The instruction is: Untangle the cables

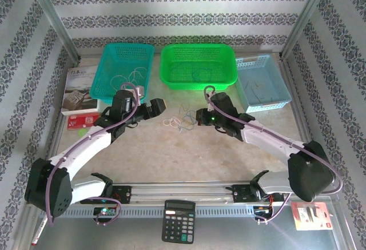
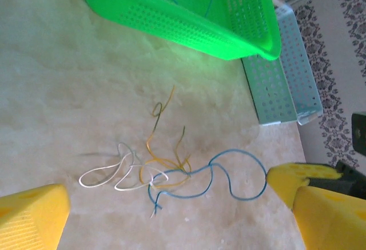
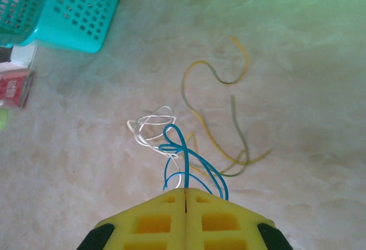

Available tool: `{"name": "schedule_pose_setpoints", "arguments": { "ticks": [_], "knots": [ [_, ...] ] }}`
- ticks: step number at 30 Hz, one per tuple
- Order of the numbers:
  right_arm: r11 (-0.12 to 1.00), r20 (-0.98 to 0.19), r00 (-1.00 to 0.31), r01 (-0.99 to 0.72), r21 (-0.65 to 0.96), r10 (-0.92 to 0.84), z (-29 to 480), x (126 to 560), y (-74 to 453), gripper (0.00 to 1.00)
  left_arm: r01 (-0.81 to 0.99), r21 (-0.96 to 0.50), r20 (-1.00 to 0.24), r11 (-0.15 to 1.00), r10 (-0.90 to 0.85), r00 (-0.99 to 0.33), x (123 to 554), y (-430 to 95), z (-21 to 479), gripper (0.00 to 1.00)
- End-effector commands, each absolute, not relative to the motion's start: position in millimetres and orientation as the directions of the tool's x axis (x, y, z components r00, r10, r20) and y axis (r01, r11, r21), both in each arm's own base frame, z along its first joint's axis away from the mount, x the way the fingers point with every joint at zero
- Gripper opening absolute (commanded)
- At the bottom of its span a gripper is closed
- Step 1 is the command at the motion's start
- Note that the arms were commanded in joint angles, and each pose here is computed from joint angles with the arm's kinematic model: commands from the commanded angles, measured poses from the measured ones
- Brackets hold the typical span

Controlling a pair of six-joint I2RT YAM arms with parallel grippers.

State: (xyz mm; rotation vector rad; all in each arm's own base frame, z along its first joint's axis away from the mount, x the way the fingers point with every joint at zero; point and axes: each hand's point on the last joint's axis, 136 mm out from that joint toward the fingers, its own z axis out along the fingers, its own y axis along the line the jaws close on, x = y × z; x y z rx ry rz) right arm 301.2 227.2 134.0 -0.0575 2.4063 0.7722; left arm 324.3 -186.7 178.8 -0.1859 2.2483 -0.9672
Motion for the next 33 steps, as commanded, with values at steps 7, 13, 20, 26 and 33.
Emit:
{"name": "schedule_pose_setpoints", "arguments": {
  "ticks": [7,13,20,26,33],
  "knots": [
    [0.905,-0.519,-0.831,-0.044,0.424,0.203,98.8,276.0,165.7,0.0,0.177,-0.712,-0.526,0.68,-0.348,-0.776,328.3,-213.0,183.4,1.0],
    [0.871,-0.508,-0.837,-0.085,0.485,0.201,98.6,266.1,170.8,0.0,0.183,-0.717,-0.51,0.673,-0.328,-0.795,329.9,-224.0,178.5,1.0],
    [0.707,-0.622,-0.768,-0.356,0.611,0.151,177.3,273.7,219.1,0.0,0.189,-0.725,-0.5,0.663,-0.317,-0.806,332.4,-232.7,176.4,0.99],
    [0.602,-0.71,-0.679,-0.493,0.628,0.185,245.8,275.8,240.6,0.0,0.204,-0.728,-0.509,0.655,-0.316,-0.801,332.3,-233.9,181.7,0.99],
    [0.571,-0.728,-0.64,-0.511,0.642,0.245,268.7,282.5,242.9,0.0,0.234,-0.727,-0.528,0.646,-0.308,-0.791,331.2,-235.4,186.9,0.93]
  ]
}}
